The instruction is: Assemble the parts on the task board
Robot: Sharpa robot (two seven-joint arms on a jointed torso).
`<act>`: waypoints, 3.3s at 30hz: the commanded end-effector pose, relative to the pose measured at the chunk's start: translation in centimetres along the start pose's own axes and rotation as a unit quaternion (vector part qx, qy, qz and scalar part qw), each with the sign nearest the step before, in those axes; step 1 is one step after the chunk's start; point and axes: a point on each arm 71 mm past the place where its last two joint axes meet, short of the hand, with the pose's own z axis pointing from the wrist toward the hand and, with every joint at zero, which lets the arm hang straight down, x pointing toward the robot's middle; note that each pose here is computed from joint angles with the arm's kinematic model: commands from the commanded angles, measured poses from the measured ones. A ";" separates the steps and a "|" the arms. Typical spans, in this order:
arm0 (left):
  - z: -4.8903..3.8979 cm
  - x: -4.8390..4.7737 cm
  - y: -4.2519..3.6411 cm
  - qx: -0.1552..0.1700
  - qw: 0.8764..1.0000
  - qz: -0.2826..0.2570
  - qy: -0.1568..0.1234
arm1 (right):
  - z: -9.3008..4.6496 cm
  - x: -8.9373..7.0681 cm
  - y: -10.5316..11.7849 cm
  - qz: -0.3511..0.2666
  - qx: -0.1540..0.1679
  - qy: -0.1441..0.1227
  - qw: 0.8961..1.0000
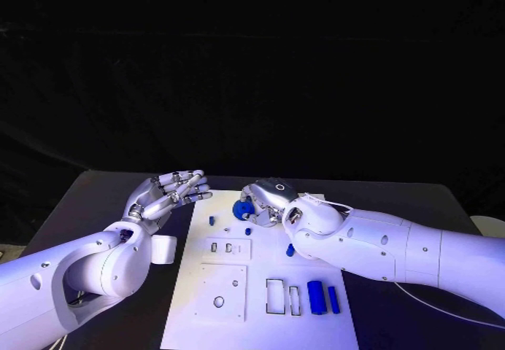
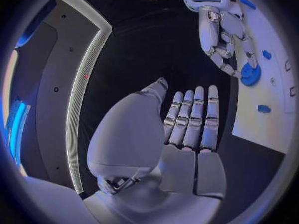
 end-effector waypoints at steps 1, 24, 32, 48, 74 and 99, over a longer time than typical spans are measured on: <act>0.05 0.27 -0.09 0.003 1.000 -0.006 0.009 | -0.2 0.6 -0.1 -0.004 0.000 0.018 1.000; 0.06 0.22 -0.12 0.005 1.000 -0.004 0.006 | -0.2 1.2 -0.6 0.004 0.010 0.049 0.999; 0.05 0.19 -0.12 0.005 1.000 -0.004 0.006 | -0.5 1.1 -0.9 0.005 0.017 0.048 0.999; 0.07 -0.22 -0.11 0.005 1.000 -0.001 0.001 | -4.7 -3.1 -3.4 0.095 0.031 -0.051 0.994; 0.64 -0.10 0.37 0.003 1.000 -0.005 0.005 | -13.8 -3.6 -14.8 0.219 0.132 0.019 0.967; 0.64 -0.24 0.42 0.001 1.000 -0.005 0.007 | -12.7 -0.9 -15.0 0.212 0.144 0.031 0.966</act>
